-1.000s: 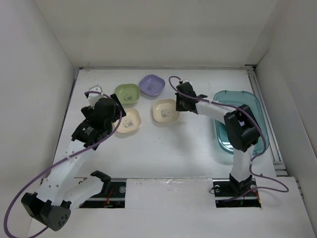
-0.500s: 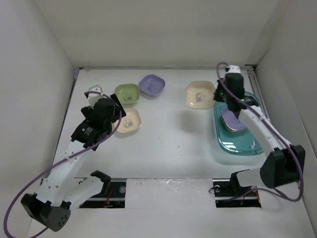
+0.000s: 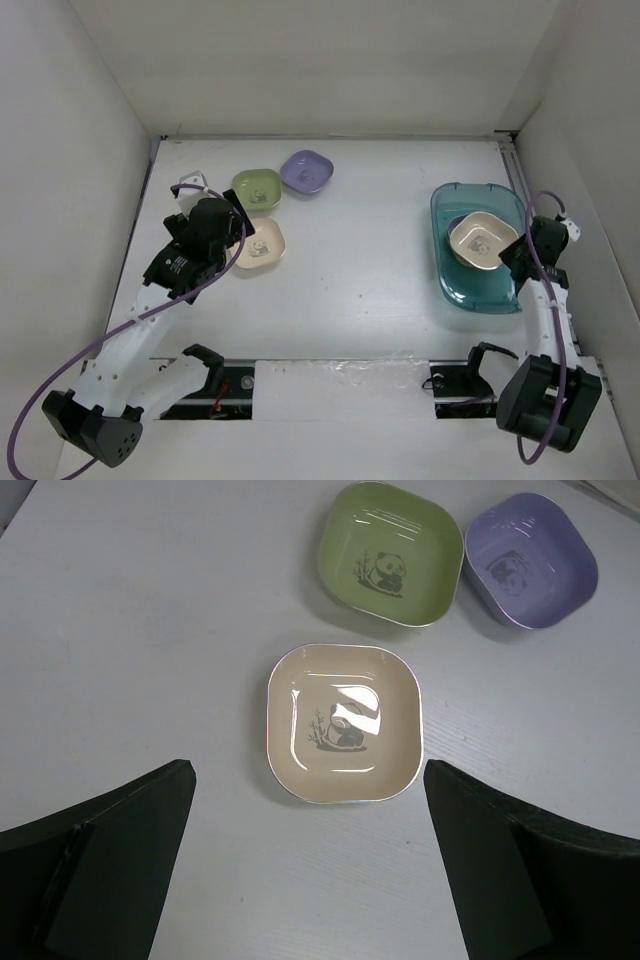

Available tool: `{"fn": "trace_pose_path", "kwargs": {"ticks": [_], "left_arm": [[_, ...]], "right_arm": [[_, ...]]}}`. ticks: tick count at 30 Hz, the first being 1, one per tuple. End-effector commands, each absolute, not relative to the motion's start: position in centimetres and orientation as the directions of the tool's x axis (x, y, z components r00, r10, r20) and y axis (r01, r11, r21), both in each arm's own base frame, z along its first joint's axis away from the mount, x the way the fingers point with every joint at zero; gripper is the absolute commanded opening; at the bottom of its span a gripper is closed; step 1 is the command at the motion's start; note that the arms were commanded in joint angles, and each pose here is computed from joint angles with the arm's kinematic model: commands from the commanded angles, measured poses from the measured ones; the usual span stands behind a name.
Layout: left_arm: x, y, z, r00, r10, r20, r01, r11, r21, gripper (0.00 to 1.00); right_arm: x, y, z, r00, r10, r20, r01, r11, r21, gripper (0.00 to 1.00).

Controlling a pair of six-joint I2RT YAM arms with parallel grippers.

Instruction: Place the plates into the plastic bin on the countertop

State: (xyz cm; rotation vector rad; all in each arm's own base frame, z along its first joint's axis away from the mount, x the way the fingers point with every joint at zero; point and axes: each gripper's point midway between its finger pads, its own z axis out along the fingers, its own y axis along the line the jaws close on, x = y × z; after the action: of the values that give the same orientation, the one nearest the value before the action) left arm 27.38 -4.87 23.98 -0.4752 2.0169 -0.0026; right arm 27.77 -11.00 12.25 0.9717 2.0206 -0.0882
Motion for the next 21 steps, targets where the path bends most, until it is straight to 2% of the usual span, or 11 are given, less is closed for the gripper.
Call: {"fn": "trace_pose_path", "kwargs": {"ticks": [1,5,15,17,18,19,21], "left_arm": [[27.5,-4.8,24.7,-0.376,-0.337,-0.863,-0.319,0.922,-0.221,1.0],[27.7,-4.9,24.9,-0.369,-0.34,-0.865,-0.317,0.921,-0.227,1.0],[27.7,-5.0,24.8,-0.373,-0.341,-0.863,-0.311,0.922,-0.231,1.0],[27.7,-5.0,24.8,-0.373,-0.341,-0.863,-0.311,0.922,-0.231,1.0],[27.7,-5.0,24.8,-0.373,-0.341,-0.863,-0.311,0.922,-0.231,1.0],[27.7,-5.0,24.8,-0.373,-0.341,-0.863,-0.311,0.922,-0.231,1.0],[27.7,-5.0,24.8,-0.373,-0.341,-0.863,-0.311,0.922,-0.231,1.0]], "right_arm": [[29.3,-11.3,15.3,-0.121,0.649,-0.751,0.65,0.624,0.434,0.0],[29.5,-11.4,15.8,-0.057,0.658,-0.751,0.64,0.601,0.478,0.0],[30.2,-12.0,14.9,-0.038,0.685,-0.728,0.672,0.556,0.489,0.0],[30.5,-11.7,14.9,-0.041,0.698,-0.715,0.658,0.558,0.506,0.11],[30.8,-11.5,15.1,-0.041,0.699,-0.714,0.641,0.566,0.518,0.24],[31.0,-11.3,15.5,-0.031,0.697,-0.717,0.621,0.575,0.532,0.47],[31.1,-10.6,16.3,-0.03,0.685,-0.728,0.588,0.601,0.541,0.57]]}}
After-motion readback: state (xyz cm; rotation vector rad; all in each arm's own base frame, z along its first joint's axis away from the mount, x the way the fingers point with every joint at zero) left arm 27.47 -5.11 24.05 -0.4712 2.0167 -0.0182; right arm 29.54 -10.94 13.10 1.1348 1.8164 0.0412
